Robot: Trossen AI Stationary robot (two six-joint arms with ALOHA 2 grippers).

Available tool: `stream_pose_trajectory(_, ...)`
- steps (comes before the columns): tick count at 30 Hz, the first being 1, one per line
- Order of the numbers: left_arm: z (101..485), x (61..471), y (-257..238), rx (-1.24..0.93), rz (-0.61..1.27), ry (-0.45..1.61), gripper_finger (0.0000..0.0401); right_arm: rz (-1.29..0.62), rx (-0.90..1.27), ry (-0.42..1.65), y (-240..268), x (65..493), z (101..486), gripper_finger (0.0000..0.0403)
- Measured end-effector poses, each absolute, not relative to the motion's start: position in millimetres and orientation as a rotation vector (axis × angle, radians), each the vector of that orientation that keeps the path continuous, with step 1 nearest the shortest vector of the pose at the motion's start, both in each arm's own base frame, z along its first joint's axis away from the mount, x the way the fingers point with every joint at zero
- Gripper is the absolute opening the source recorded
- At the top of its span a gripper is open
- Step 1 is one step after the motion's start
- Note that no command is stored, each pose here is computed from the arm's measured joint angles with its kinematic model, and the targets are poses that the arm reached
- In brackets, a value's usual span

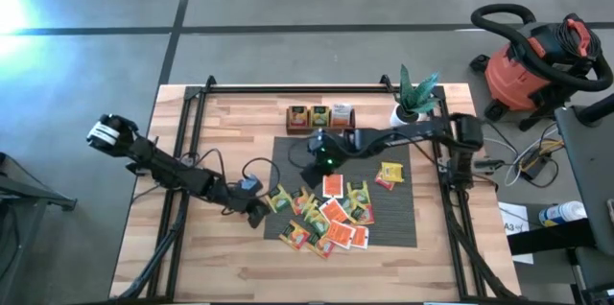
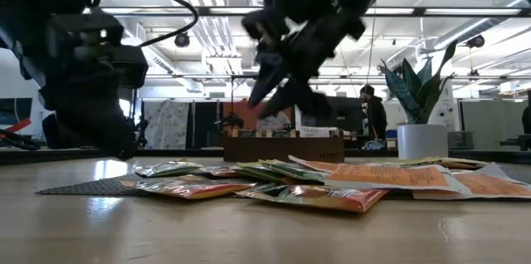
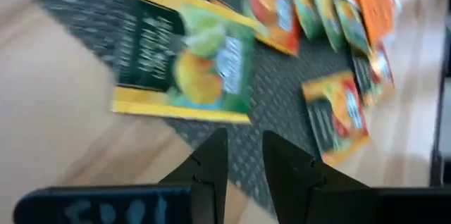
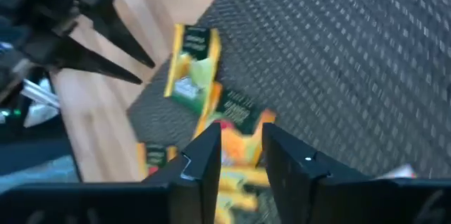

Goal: Pick & Place Tea
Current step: Put the yellow tea bag into the middle section of the wooden organizer

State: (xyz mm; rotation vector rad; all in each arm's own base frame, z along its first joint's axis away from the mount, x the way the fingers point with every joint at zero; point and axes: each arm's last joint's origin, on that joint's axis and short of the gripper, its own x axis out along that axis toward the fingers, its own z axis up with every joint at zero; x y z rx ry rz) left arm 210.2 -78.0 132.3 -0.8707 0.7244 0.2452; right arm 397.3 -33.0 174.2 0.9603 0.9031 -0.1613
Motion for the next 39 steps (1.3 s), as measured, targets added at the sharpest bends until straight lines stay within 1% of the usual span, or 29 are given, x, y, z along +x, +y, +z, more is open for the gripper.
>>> stream_pose_trajectory(3, 129.4, 212.0, -76.2, -0.954, 0.35, 0.668, 0.0084, -0.102, 0.952, 0.947, -42.5, 406.9, 158.1, 0.0118)
stream_pose_trajectory(6, 128.2, 214.9, -74.3, -0.983, 0.406, 0.614, 0.0084, -0.005, 0.929, 0.972, -43.2, 417.1, 150.2, 0.0129)
stream_pose_trajectory(13, 122.9, 222.5, -75.1, -1.031, 0.445, 0.63, 0.0084, 0.099, 0.81, 0.951, -42.6, 442.5, 143.3, 0.0141)
stream_pose_trajectory(24, 115.7, 228.9, -77.6, -1.07, 0.463, 0.655, 0.0084, 0.221, 0.801, 0.969, -40.1, 461.2, 127.1, 0.0141)
stream_pose_trajectory(29, 116.2, 228.8, -76.1, -1.052, 0.471, 0.642, 0.0084, 0.222, 0.808, 0.992, -37.8, 465.0, 114.9, 0.0141)
stream_pose_trajectory(39, 116.1, 230.8, -67.6, -0.975, 0.51, 0.588, 0.0084, 0.236, 0.802, 0.981, -32.6, 473.6, 114.3, 0.0141)
